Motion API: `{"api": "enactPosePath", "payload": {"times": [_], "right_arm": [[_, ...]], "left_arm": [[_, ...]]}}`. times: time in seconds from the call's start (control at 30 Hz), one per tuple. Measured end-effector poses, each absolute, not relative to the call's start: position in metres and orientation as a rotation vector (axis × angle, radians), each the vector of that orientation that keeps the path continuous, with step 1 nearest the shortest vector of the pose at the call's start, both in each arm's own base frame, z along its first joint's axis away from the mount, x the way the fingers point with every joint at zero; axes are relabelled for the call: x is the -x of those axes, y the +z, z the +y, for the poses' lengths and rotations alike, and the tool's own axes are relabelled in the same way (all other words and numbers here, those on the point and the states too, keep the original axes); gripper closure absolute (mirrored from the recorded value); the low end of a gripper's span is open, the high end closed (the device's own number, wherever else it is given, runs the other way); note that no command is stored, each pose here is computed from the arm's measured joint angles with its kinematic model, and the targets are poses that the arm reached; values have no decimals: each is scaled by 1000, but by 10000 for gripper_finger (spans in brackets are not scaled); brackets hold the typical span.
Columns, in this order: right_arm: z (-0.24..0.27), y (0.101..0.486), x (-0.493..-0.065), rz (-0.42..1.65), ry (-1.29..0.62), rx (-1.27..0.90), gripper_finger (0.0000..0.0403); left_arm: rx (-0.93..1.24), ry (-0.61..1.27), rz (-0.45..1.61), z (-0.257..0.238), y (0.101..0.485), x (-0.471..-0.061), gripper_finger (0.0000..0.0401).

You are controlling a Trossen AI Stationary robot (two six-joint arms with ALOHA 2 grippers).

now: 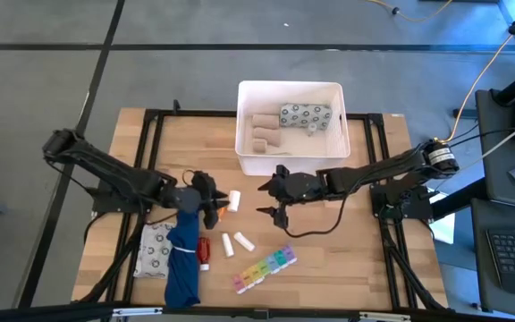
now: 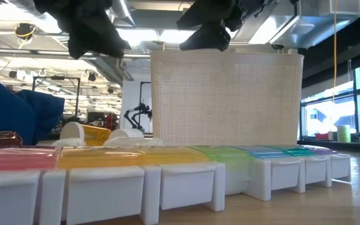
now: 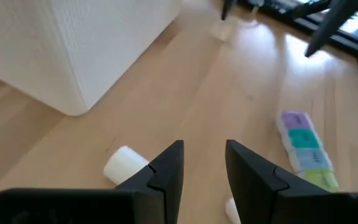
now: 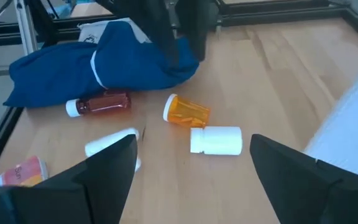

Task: Pick & place medical supplies in basket/bin
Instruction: Put the white pill bottle into the white container

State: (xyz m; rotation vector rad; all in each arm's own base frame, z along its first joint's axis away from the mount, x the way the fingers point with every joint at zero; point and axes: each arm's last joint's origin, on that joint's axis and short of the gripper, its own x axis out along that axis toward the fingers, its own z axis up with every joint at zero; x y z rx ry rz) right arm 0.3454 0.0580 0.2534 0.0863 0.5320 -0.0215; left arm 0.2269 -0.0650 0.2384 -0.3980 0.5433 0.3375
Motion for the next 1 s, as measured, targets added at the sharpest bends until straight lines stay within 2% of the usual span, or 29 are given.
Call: {"api": "enactPosePath", "payload": {"times": [0.3, 0.6, 0.77, 1.0], "right_arm": [[75, 213, -367, 567, 0, -118, 89], [82, 181, -385, 542, -8, -197, 89], [83, 176, -387, 544, -2, -210, 89], [82, 176, -387, 543, -3, -209, 89]], "left_arm": [[290, 501, 666, -56, 207, -239, 306], [178, 649, 775, -16, 181, -256, 344], [186, 588, 882, 7, 167, -263, 358], [201, 490, 895, 24, 152, -277, 360]]}}
